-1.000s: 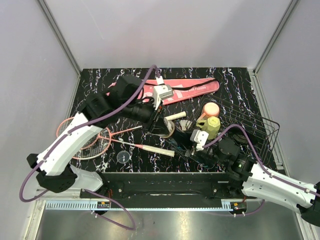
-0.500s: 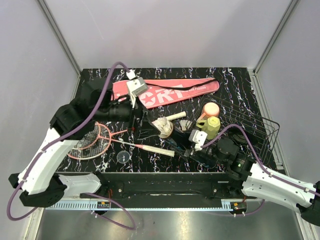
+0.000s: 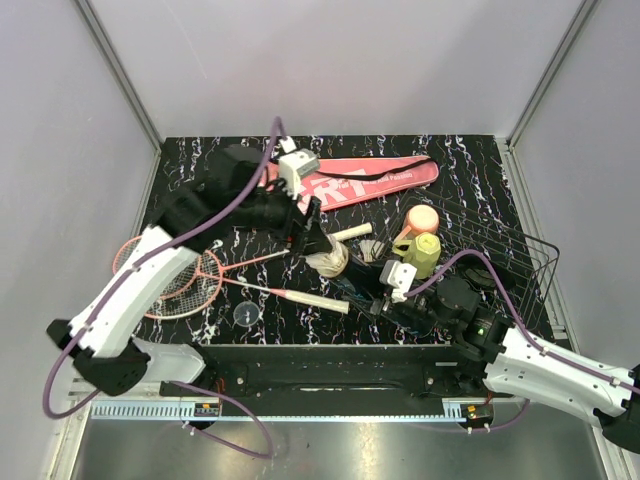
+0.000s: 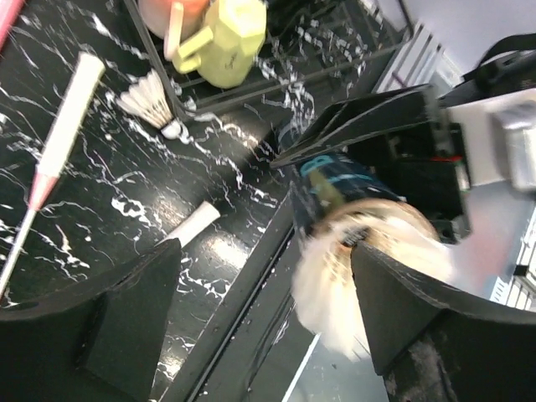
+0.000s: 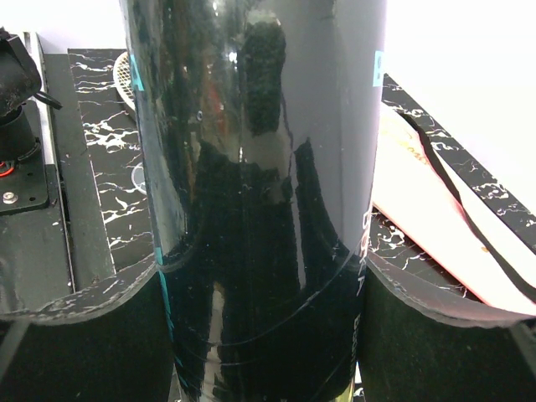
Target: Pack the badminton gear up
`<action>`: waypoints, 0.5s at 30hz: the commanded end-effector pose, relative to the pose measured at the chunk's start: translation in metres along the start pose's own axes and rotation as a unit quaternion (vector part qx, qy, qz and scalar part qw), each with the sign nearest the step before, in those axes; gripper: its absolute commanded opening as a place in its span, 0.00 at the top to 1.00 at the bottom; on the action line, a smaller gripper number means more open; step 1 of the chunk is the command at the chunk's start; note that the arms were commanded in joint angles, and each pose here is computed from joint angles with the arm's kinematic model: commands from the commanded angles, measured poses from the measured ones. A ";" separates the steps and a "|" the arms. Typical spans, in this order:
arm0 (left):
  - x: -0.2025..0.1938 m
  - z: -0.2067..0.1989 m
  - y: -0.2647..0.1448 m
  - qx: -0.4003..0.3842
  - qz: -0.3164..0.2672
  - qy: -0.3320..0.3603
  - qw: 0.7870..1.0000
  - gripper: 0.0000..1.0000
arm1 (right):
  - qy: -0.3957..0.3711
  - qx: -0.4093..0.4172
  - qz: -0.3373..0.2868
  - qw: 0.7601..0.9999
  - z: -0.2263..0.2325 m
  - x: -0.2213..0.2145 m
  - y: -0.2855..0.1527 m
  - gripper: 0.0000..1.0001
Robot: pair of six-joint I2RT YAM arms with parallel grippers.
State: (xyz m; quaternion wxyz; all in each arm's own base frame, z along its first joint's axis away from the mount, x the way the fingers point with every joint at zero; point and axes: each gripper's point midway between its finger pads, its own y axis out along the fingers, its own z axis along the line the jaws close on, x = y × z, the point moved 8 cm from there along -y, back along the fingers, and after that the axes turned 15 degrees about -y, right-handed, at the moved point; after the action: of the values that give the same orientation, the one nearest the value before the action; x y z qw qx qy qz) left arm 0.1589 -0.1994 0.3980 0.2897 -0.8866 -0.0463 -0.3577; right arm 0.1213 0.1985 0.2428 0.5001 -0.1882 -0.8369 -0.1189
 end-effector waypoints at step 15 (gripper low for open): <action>-0.029 -0.013 0.059 -0.043 0.101 0.007 0.994 0.09 | -0.027 -0.021 -0.019 0.999 -0.013 0.016 0.008 0.59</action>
State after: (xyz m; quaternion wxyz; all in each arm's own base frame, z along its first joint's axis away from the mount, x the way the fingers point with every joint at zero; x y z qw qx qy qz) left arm 0.1550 -0.2463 0.3498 0.3142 -0.8916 0.0551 -0.3215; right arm 0.1233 0.1994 0.2423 0.4942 -0.1956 -0.8397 -0.1112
